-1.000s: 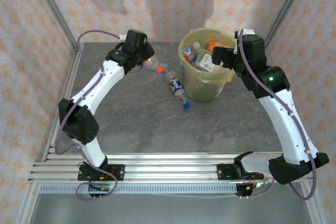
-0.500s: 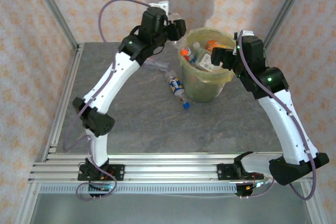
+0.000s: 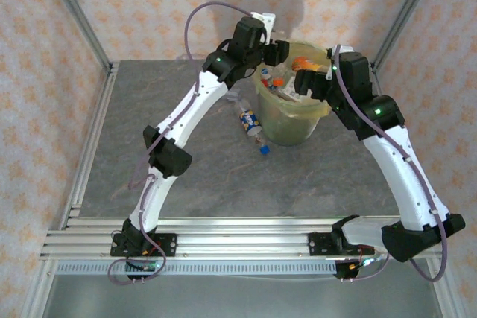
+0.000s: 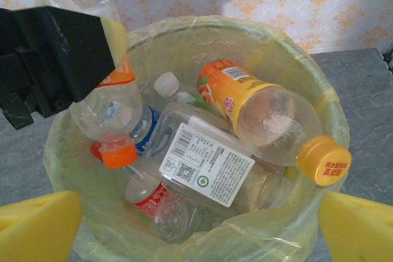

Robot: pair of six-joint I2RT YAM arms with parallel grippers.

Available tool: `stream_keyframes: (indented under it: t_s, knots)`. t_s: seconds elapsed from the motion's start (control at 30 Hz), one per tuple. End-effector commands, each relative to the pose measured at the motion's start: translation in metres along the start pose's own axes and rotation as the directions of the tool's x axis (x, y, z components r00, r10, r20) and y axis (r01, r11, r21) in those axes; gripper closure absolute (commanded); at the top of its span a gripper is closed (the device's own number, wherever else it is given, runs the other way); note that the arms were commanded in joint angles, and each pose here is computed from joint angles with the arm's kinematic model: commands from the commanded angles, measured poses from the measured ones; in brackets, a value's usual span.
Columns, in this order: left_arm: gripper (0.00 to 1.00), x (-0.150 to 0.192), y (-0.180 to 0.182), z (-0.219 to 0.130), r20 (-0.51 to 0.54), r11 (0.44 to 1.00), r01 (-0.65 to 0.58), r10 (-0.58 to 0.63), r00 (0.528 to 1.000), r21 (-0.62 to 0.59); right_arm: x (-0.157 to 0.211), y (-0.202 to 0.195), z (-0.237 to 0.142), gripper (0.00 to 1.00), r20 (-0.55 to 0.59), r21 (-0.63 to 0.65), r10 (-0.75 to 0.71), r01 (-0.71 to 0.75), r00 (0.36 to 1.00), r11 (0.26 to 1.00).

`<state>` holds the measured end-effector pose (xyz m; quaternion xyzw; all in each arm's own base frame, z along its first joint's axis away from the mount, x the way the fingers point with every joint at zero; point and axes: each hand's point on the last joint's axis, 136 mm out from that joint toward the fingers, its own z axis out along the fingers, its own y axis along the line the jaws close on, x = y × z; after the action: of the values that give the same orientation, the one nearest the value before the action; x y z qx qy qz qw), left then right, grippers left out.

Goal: Put the plastic bottles in the bin

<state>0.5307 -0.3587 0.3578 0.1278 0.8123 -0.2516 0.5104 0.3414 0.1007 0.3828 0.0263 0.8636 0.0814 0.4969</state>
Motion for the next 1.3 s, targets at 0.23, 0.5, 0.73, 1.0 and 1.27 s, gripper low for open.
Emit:
stream_keyframes:
  t_s: [0.23, 0.5, 0.73, 1.0, 1.27]
  knots:
    - [0.14, 0.015, 0.0, -0.01, -0.086, 0.999, -0.054, 0.053, 0.995, -0.003, -0.006, 0.005, -0.001, 0.01, 0.023, -0.02, 0.02, -0.02, 1.0, 1.0]
    - [0.03, -0.002, -0.008, -0.018, -0.037, 0.998, -0.051, 0.052, 0.998, 0.02, -0.011, 0.007, -0.003, 0.01, 0.03, -0.032, 0.024, -0.023, 0.999, 0.999]
    - [0.23, -0.003, 0.009, -0.018, -0.029, 0.996, -0.039, 0.037, 0.999, -0.075, -0.011, 0.008, -0.004, 0.01, 0.03, -0.038, 0.025, -0.024, 0.999, 0.999]
    - [0.51, 0.02, 0.016, -0.004, -0.088, 0.995, -0.031, 0.022, 0.996, -0.094, -0.01, 0.008, -0.002, 0.01, 0.022, -0.036, 0.023, -0.022, 0.999, 0.999]
    - [0.54, 0.054, 0.017, 0.013, -0.177, 0.995, -0.054, 0.038, 0.984, -0.088, -0.01, 0.008, -0.003, 0.01, 0.024, -0.033, 0.022, -0.021, 0.999, 0.999]
